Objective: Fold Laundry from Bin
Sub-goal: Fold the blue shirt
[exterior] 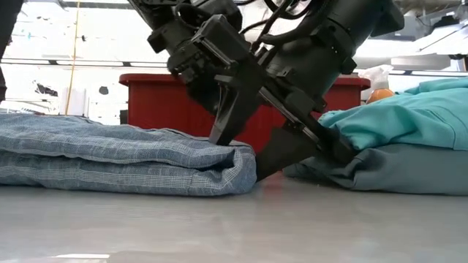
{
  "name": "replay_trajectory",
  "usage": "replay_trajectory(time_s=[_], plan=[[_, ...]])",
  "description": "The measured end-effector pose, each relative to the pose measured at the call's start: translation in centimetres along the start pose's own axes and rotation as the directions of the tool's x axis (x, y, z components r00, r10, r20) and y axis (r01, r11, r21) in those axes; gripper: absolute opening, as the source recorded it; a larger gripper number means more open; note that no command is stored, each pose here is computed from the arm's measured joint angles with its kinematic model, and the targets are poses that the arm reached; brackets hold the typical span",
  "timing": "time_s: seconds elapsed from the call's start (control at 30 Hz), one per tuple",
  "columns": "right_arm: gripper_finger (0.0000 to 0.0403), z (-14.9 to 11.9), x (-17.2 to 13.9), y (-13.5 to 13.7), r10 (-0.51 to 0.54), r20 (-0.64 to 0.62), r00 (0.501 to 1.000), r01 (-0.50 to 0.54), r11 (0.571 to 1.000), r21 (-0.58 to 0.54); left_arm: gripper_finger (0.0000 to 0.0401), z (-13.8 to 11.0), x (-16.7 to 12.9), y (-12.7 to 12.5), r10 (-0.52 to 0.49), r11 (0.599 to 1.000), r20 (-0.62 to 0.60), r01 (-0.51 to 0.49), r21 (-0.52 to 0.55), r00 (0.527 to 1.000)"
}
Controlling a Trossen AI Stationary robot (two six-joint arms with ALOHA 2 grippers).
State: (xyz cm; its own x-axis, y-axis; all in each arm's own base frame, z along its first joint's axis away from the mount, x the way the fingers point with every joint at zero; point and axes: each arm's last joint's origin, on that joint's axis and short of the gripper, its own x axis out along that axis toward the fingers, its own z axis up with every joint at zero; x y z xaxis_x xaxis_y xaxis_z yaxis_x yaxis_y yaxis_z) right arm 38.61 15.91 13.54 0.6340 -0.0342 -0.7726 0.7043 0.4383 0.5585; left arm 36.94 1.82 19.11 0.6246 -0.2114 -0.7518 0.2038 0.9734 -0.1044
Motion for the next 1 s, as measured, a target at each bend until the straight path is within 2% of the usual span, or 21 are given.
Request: replay_trajectory(time_s=[0.07,0.13,0.27,0.43,0.67,0.77,0.9,1.0], plan=[[0.0229,0.0,0.0,0.0,0.005,-0.001,1.000,-0.005,1.000,-0.019,0.0156,0.3,-0.1,0.2,-0.003,1.000,0.035,0.002,0.021,0.999],[0.0227,0.0,0.0,0.1,0.006,-0.002,1.000,-0.006,0.999,-0.046,0.0156,0.3,1.2,0.6,-0.028,0.999,0.056,0.027,0.022,0.998],[0.0226,-0.1,0.0,0.1,0.013,-0.006,1.000,-0.013,0.995,-0.096,0.0156,-1.5,3.9,1.2,-0.022,1.000,-0.032,0.022,-0.017,0.999],[0.0225,-0.2,-0.3,0.2,0.006,-0.034,0.999,-0.010,0.990,-0.137,0.0156,-2.5,5.9,1.3,-0.095,0.995,-0.080,0.091,-0.045,0.992],[0.0225,-0.4,-1.0,0.5,0.000,-0.080,0.997,-0.012,0.989,-0.148,0.0148,-2.9,7.9,1.4,-0.062,0.997,-0.110,0.057,-0.045,0.992],[0.0225,-0.8,-1.4,1.1,0.000,-0.148,0.989,-0.022,0.989,-0.148,0.0115,-3.0,8.1,0.9,-0.022,1.000,-0.130,0.020,-0.020,0.991],[0.0225,-2.7,-3.0,2.2,-0.039,-0.170,0.985,0.021,0.994,-0.104,0.0025,-3.1,8.1,0.5,-0.004,1.000,-0.156,0.003,-0.004,0.988],[0.0225,-4.8,-4.5,2.4,-0.079,-0.116,0.990,0.087,0.994,0.067,0.0009,-3.2,8.1,0.5,-0.022,0.999,-0.162,0.016,-0.035,0.987]])
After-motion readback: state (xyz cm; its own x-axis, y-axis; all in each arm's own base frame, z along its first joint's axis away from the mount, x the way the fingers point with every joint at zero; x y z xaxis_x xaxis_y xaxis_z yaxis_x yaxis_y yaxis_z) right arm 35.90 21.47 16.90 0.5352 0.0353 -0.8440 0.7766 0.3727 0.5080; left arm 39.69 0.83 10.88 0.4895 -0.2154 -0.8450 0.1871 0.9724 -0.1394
